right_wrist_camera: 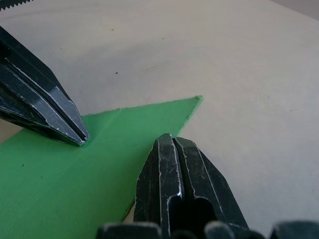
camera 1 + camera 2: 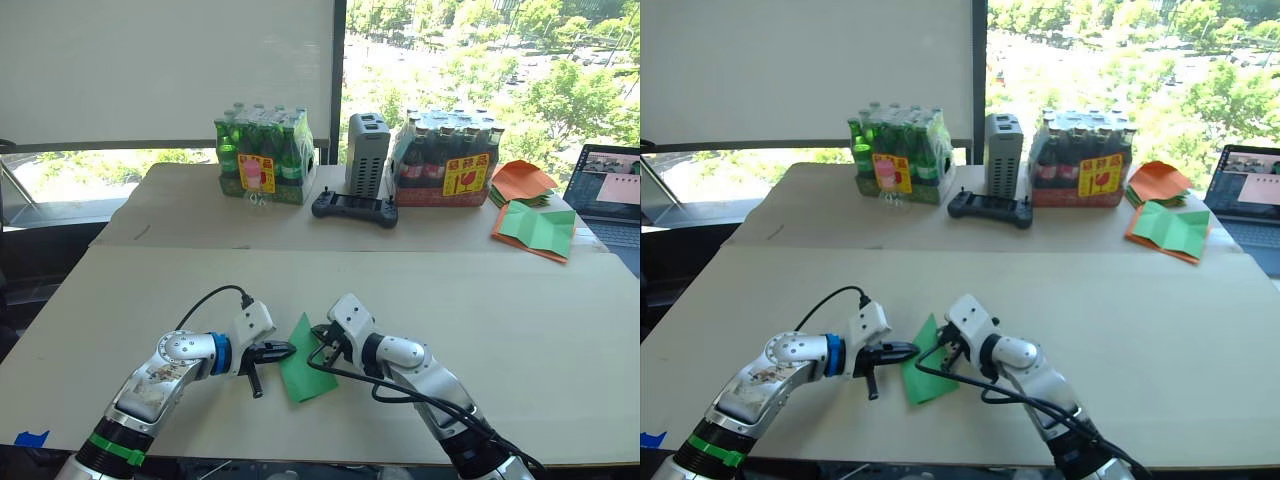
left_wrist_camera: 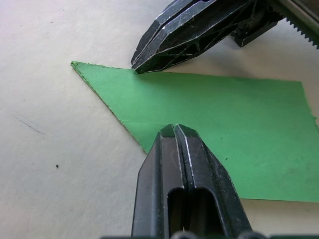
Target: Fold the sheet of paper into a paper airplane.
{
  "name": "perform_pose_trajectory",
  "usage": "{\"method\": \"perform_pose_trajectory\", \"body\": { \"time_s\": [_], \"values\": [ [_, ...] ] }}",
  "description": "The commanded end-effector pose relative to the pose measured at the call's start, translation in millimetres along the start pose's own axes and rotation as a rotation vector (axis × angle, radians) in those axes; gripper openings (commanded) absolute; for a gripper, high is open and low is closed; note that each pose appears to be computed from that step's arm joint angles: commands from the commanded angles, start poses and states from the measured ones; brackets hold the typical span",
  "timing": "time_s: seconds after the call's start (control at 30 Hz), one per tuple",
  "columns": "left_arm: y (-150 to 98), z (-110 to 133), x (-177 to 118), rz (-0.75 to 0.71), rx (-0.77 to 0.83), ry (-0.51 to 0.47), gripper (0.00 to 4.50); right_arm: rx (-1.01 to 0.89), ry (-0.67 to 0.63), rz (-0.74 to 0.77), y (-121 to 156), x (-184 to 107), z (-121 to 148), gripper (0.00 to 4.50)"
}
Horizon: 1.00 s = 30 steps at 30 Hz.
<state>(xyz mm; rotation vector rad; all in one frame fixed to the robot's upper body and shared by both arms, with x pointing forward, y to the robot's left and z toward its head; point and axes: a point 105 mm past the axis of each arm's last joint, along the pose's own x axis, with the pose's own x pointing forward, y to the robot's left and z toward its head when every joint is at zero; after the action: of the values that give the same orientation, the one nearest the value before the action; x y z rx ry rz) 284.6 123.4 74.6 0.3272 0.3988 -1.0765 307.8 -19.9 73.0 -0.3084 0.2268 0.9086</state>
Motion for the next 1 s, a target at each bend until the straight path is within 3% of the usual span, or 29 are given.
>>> {"method": "perform_pose_trajectory", "body": {
  "time_s": [0.03, 0.2, 0.3, 0.63, 1.0],
  "values": [
    [0, -10, 2, 0.0, -0.009, 0.046, 0.04, 0.017, 0.001, 0.006, 4, 2, -1, 0.0],
    [-1, -9, 2, -0.002, -0.008, 0.047, 0.04, -0.004, -0.178, 0.022, 4, -7, 38, 0.0],
    [-1, -10, 2, -0.003, -0.008, 0.048, 0.04, 0.0, -0.204, 0.02, 5, -9, 43, 0.0],
    [-1, -11, 0, -0.002, -0.007, 0.05, 0.04, -0.003, -0.021, 0.035, 13, -4, -5, 0.0],
    [-1, -11, -1, -0.004, -0.004, 0.052, 0.04, 0.004, 0.04, 0.103, 28, -12, -24, 0.0]
  ]
}}
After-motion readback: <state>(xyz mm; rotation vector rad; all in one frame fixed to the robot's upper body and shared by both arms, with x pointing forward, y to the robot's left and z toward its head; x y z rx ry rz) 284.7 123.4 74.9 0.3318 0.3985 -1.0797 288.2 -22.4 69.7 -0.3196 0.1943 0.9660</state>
